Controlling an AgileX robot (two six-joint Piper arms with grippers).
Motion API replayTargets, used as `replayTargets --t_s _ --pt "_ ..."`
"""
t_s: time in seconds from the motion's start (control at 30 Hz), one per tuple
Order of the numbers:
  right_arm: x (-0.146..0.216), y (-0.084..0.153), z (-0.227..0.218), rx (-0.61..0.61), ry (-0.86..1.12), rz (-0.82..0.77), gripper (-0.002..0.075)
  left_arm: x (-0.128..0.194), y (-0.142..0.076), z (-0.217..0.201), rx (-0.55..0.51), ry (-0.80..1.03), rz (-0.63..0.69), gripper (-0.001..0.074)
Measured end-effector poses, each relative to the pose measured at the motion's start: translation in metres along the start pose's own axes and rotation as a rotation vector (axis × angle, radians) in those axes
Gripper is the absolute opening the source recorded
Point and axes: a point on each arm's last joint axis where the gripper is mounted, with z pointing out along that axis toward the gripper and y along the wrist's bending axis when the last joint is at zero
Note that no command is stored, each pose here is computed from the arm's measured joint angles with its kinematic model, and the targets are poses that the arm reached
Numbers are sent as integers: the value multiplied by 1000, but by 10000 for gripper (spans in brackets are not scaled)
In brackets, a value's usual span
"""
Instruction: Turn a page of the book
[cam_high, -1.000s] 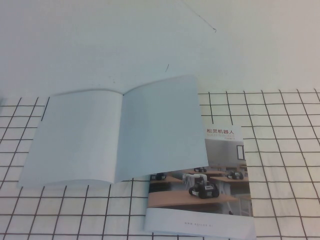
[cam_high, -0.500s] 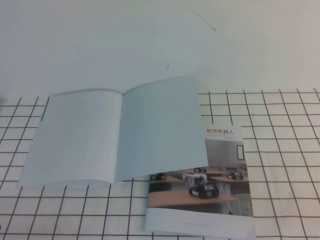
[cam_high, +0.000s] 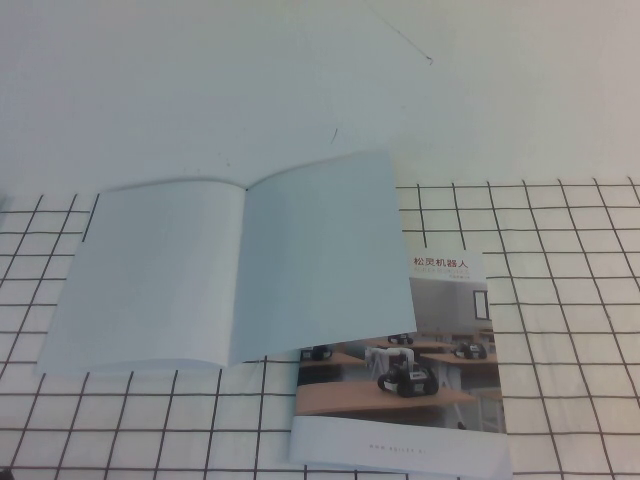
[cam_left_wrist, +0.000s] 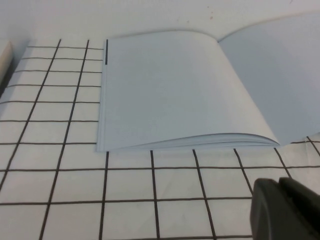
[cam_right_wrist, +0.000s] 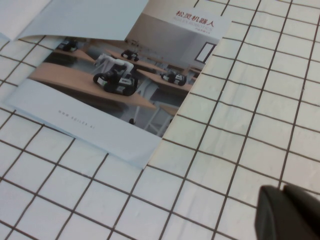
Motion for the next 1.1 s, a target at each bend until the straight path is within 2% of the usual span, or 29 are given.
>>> replayTargets --t_s 0.27,0.97,1.1 --pt "0 0 0 0 0 0 10 1 -3 0 32 16 -62 -3" --pt "0 0 -1 -2 -9 -1 10 1 -3 0 35 15 -67 -3" --pt "2 -2 -9 45 -66 40 10 1 -3 0 35 15 -67 -3"
